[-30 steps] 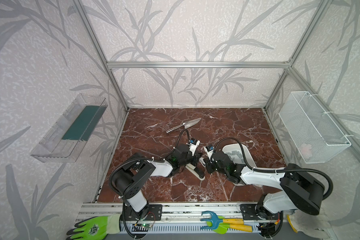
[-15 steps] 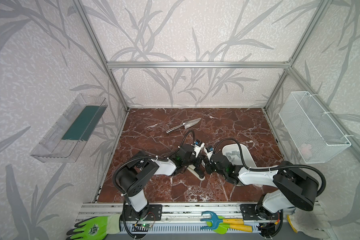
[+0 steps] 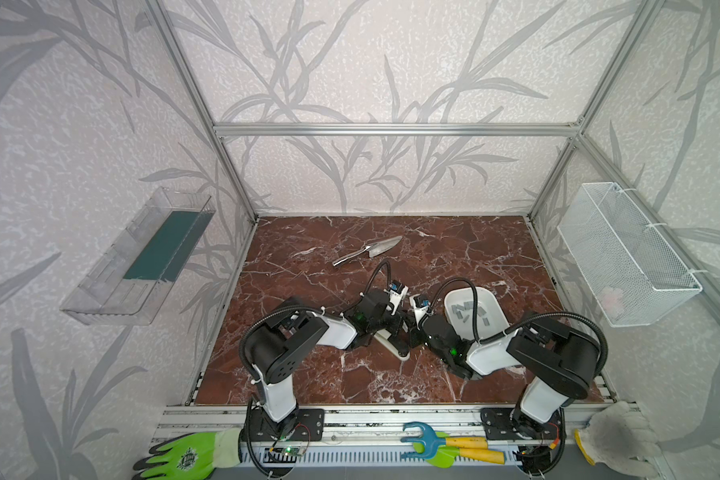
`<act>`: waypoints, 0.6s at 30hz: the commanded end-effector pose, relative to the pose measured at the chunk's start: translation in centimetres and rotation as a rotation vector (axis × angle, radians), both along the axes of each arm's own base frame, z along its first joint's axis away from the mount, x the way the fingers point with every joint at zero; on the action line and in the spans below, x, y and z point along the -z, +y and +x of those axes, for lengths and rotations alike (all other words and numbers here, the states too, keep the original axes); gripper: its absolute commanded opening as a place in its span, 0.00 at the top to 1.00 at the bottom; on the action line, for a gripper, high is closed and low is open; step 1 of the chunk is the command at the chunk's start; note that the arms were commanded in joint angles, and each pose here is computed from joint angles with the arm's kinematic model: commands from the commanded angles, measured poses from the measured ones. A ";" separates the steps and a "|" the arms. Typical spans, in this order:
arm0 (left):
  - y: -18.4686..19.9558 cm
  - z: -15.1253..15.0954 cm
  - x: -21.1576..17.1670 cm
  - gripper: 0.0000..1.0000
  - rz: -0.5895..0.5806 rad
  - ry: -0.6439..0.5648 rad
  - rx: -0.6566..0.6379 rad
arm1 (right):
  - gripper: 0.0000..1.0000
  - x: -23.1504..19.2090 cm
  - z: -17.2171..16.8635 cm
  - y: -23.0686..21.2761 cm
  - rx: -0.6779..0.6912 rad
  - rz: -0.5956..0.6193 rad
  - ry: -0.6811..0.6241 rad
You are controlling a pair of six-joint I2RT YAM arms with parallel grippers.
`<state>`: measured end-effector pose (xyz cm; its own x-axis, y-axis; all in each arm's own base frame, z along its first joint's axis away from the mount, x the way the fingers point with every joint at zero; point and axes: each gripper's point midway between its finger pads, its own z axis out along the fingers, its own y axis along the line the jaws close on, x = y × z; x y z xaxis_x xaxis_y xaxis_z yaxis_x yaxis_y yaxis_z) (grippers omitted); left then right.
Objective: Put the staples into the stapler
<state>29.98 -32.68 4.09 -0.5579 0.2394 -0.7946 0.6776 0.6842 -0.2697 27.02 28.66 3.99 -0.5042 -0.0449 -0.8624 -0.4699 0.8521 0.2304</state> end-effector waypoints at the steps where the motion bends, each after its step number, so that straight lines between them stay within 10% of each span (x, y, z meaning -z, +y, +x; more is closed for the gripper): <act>1: -1.3 -2.3 0.7 0.98 0.014 0.041 0.096 | 0.89 7.6 -4.9 -2.3 -0.060 -0.204 0.190; 18: -1.4 0.6 -4.4 0.83 0.006 -0.020 0.021 | 0.77 4.9 -3.1 -1.4 -0.006 -0.204 0.173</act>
